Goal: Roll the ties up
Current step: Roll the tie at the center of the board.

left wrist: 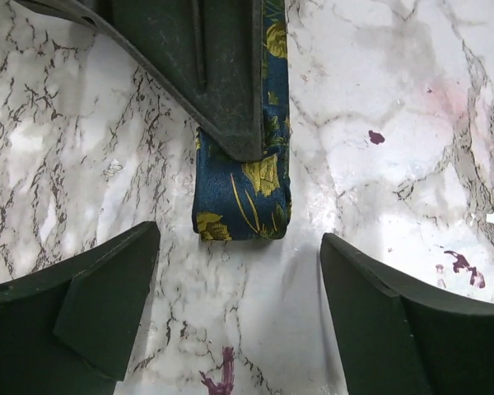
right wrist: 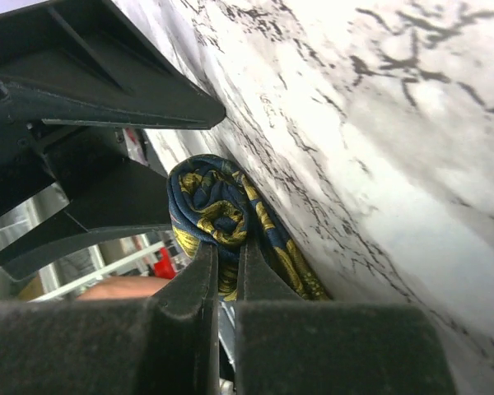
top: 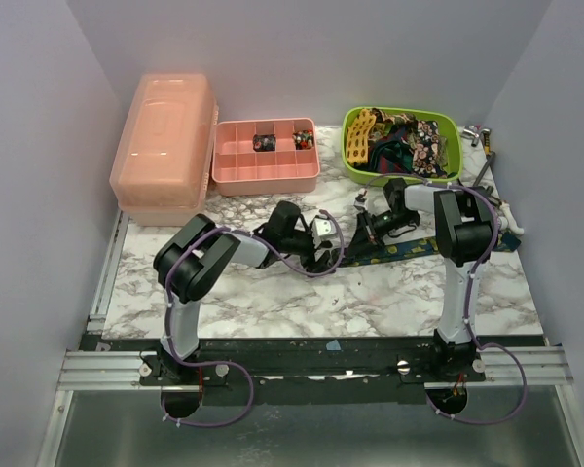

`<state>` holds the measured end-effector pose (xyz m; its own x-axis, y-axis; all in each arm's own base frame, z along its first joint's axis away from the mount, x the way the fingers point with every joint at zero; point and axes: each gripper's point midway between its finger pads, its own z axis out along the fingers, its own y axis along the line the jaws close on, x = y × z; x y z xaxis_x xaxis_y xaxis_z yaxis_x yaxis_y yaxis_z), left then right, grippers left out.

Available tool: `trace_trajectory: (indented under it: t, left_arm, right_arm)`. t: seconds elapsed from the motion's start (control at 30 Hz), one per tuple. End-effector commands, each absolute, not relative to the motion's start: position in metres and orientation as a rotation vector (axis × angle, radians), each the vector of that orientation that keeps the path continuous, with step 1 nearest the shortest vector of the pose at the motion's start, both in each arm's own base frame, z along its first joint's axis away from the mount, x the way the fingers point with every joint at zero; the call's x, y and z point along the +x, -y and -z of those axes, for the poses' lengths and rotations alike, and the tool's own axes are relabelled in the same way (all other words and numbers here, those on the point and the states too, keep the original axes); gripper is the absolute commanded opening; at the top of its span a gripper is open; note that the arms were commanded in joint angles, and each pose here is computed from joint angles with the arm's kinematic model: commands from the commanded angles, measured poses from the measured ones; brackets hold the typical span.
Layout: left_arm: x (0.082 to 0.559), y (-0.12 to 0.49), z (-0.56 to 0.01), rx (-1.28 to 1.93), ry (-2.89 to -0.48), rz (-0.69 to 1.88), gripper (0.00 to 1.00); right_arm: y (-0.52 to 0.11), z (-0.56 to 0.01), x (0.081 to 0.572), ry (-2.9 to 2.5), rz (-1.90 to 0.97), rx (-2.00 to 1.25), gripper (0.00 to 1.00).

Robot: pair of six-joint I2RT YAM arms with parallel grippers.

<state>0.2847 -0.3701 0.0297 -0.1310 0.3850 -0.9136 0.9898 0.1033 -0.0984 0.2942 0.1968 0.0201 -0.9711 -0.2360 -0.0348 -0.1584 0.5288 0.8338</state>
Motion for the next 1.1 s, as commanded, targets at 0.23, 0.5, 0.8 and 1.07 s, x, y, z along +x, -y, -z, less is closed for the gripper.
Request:
trace_trajectory:
  t: [0.23, 0.5, 0.8, 1.07]
  left_arm:
    - [0.286, 0.408, -0.014, 1.314, -1.614, 1.078, 0.65]
    - [0.266, 0.361, 0.024, 1.459, -1.813, 0.896, 0.23]
    - [0.267, 0.363, 0.021, 1.499, -1.842, 0.862, 0.30]
    - [0.262, 0.365, 0.028, 1.537, -1.846, 0.864, 0.31]
  right_arm:
    - [-0.164, 0.065, 0.289, 2.817, 1.141, 0.431, 0.01]
    - [-0.172, 0.000, 0.302, 2.827, 1.268, 0.428, 0.43]
    - [-0.188, -0.029, 0.275, 2.707, 1.368, 0.356, 0.45]
    - [-0.200, -0.020, 0.285, 2.646, 1.465, 0.301, 0.43]
